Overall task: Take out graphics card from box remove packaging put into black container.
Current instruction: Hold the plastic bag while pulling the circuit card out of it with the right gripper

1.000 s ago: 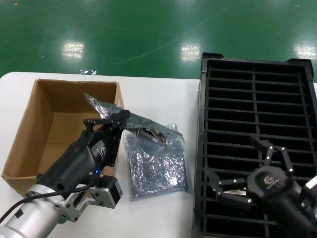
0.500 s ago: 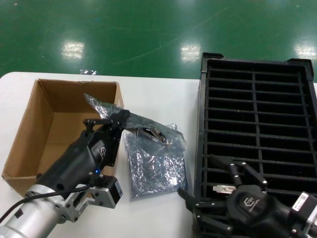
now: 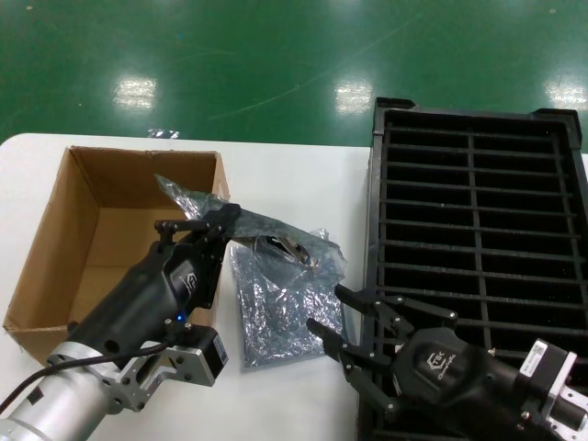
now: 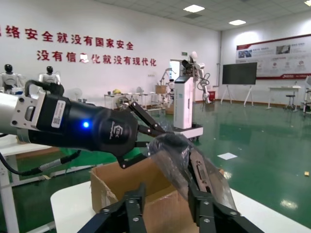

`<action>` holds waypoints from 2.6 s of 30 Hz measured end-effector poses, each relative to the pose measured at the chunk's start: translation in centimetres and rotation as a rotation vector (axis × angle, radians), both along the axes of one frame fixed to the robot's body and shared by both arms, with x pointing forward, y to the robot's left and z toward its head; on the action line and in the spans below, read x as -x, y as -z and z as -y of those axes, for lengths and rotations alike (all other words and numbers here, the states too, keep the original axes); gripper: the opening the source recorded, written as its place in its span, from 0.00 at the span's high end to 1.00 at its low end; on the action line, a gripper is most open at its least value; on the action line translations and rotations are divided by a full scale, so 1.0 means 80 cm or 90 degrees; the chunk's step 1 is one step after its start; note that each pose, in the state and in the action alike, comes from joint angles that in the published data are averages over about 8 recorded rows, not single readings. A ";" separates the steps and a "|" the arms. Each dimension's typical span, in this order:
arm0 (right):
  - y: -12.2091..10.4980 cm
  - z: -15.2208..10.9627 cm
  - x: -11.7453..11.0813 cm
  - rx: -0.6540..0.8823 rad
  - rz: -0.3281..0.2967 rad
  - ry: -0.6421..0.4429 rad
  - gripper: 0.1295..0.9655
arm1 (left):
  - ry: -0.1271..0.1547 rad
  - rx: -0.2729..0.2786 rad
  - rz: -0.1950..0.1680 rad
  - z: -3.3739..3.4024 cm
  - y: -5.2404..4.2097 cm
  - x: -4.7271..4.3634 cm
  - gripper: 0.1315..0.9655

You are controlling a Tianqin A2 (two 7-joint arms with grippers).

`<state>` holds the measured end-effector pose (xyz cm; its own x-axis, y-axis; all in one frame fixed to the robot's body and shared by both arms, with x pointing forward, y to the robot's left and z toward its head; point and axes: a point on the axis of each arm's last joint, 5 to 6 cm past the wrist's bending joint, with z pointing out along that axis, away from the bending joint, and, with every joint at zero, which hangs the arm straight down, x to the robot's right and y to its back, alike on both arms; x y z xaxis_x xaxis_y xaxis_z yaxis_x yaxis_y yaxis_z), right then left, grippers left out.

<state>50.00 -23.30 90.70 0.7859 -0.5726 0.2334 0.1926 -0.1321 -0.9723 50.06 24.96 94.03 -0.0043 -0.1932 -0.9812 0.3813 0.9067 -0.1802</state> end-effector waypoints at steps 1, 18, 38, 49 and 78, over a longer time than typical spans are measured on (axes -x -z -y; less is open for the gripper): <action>-0.001 0.000 0.000 0.000 0.002 -0.003 0.68 | 0.000 0.000 0.000 0.0000 0.000 0.000 0.99; -0.003 -0.010 -0.038 0.005 0.023 -0.026 0.96 | 0.000 0.000 0.000 0.0000 0.000 0.000 0.99; 0.009 -0.035 -0.113 -0.004 -0.002 0.007 1.00 | 0.000 0.000 0.000 0.0000 0.000 0.000 0.99; 0.013 -0.038 -0.126 -0.001 -0.002 0.017 0.97 | 0.000 0.000 0.000 0.0000 0.000 0.000 0.99; 0.010 -0.076 -0.143 -0.043 -0.015 -0.002 0.82 | 0.000 0.000 0.000 0.0000 0.000 0.000 0.99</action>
<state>61.40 -17.21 89.90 0.7923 -0.5842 0.1760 0.1701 -0.0655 -0.9832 50.06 24.96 94.03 -0.0043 -0.1932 -0.9812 0.3813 0.9067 -0.1802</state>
